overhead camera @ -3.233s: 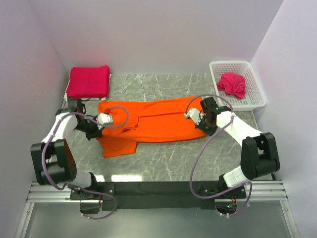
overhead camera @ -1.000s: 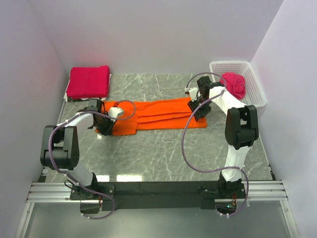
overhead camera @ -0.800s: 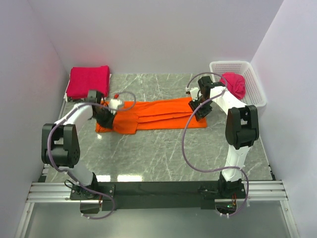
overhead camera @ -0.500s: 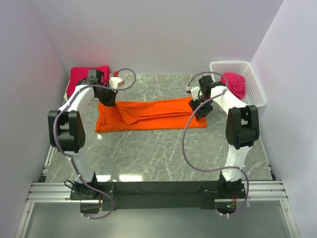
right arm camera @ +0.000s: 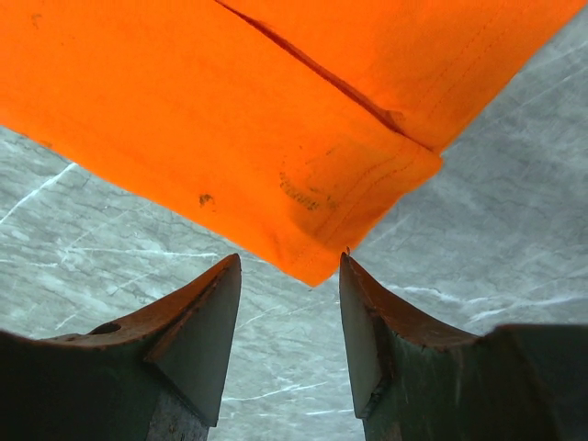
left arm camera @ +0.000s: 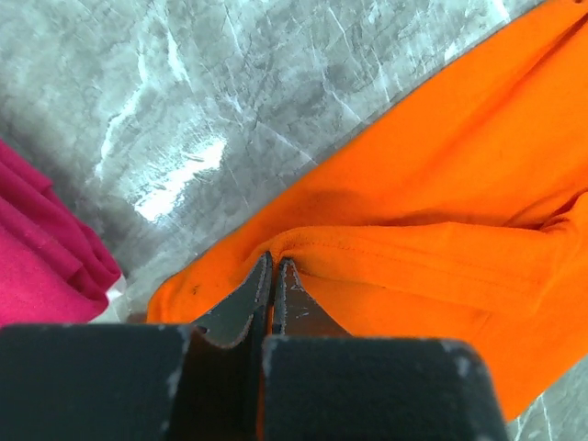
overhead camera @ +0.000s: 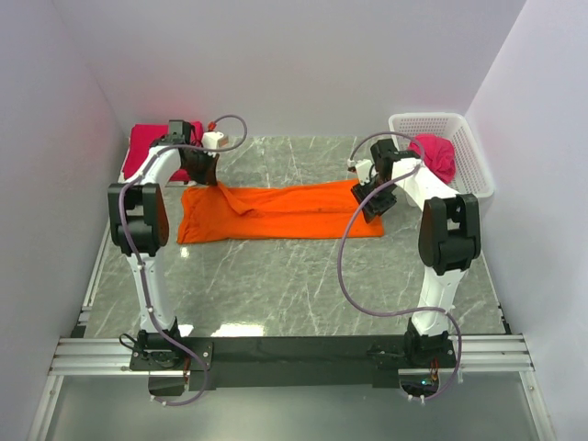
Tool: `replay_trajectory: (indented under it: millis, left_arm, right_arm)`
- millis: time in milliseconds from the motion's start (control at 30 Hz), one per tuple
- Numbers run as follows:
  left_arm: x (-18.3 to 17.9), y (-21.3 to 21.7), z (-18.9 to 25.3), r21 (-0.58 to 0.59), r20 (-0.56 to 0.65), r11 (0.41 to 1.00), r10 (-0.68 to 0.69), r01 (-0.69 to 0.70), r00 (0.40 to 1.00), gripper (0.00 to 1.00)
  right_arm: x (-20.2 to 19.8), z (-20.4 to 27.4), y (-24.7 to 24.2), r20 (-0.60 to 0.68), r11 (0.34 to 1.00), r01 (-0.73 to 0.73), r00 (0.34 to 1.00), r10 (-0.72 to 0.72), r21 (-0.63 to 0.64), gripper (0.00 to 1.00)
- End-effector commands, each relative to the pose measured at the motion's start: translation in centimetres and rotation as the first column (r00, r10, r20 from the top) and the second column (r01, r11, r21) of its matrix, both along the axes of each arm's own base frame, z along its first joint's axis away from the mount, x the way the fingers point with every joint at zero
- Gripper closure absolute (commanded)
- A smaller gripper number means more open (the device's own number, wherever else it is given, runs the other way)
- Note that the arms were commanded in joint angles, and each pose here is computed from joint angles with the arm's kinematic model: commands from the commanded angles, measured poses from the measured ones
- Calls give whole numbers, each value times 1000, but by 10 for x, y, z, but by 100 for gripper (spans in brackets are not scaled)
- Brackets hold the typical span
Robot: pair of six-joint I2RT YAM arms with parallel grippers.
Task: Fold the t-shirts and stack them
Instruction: Fold the tshirt
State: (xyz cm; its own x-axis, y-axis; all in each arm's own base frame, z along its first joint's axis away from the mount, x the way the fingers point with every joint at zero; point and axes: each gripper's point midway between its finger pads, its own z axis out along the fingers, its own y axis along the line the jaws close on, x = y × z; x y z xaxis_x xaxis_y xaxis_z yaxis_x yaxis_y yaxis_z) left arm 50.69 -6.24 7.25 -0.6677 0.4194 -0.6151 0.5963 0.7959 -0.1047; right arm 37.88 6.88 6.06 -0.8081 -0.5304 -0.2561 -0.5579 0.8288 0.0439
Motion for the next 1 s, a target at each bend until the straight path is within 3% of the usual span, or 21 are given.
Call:
replay_trajectory:
  millis: [0,100,167,200,300,467,667,800,967]
  left_arm:
    - [8,-5,7,-28,32,1000,2,-2,999,99]
    - [-5,-2,3,-17,21,1000,-15,16,1000,96]
    - [-19,-1,-4,-4,-6,999,-42,42,999,83]
    - [-24,-1,3,1,6,999,-52,52,999,67]
    - [-37,-1,12,1,33,998,-70,70,997,56]
    - [-33,23,41,-23,126,1000,-2,5,992,53]
    - [-37,22,43,-19,121,999,-42,44,992,58]
    - [-66,-6,44,-80,108,968,-229,238,967,50]
    - [-92,-46,38,-31,120,930,-360,366,925,49]
  right_arm:
    - [12,17,3,42,1000,0,999,-1,27,46]
    - [11,17,5,34,999,-3,999,1,35,46]
    - [11,19,6,33,999,-4,999,3,43,46]
    - [11,19,7,31,999,-4,1000,2,46,45]
    - [11,22,13,35,998,-10,999,8,60,45]
    - [11,25,28,37,996,-23,999,20,90,45]
    - [14,29,42,44,992,-38,998,33,117,46]
    - [15,32,50,46,990,-43,998,37,136,47]
    - [15,31,50,43,990,-40,999,34,132,48]
